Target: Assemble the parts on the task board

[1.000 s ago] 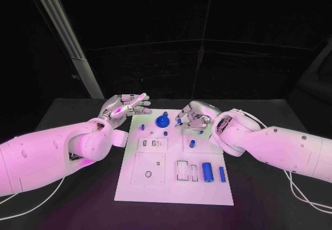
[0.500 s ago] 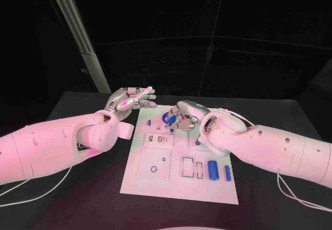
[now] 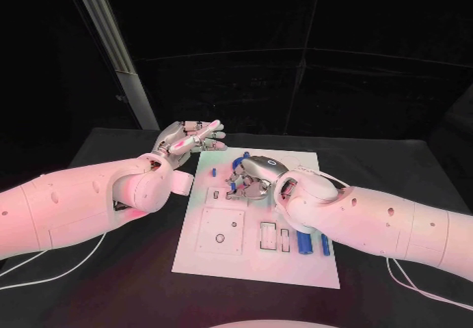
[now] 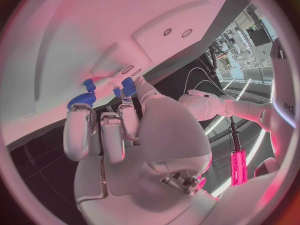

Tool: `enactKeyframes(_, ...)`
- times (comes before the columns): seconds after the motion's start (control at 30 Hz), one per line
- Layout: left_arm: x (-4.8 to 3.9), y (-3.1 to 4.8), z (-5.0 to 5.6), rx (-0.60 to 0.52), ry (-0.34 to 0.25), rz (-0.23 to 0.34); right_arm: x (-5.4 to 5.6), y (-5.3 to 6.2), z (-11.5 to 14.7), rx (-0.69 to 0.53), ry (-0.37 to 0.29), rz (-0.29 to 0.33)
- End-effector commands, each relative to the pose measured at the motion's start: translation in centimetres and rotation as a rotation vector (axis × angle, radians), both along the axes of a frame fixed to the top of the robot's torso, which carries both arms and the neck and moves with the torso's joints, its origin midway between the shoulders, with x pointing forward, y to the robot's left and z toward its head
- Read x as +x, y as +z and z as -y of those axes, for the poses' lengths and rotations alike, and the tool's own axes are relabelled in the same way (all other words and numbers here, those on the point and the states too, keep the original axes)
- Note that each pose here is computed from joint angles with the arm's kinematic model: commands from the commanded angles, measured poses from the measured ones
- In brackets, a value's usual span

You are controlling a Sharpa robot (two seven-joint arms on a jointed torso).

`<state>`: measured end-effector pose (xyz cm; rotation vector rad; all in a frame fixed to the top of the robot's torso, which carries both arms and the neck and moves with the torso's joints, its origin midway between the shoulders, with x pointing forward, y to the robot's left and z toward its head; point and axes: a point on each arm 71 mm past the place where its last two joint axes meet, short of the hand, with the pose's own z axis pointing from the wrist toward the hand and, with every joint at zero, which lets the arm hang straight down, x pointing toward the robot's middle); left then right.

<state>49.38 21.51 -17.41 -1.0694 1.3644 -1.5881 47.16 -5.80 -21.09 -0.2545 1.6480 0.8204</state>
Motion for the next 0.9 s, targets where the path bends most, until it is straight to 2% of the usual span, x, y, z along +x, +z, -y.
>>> enactKeyframes(0.03, 0.01, 0.19, 0.2, -0.005, -0.013, 0.009, -0.1, -0.2, -0.2, -0.04, 0.013, 0.012)
enactKeyframes(0.9, 0.07, 0.15, 0.2, -0.005, -0.016, 0.006, 0.0, -1.5, -0.3, -0.067, 0.014, -0.002)
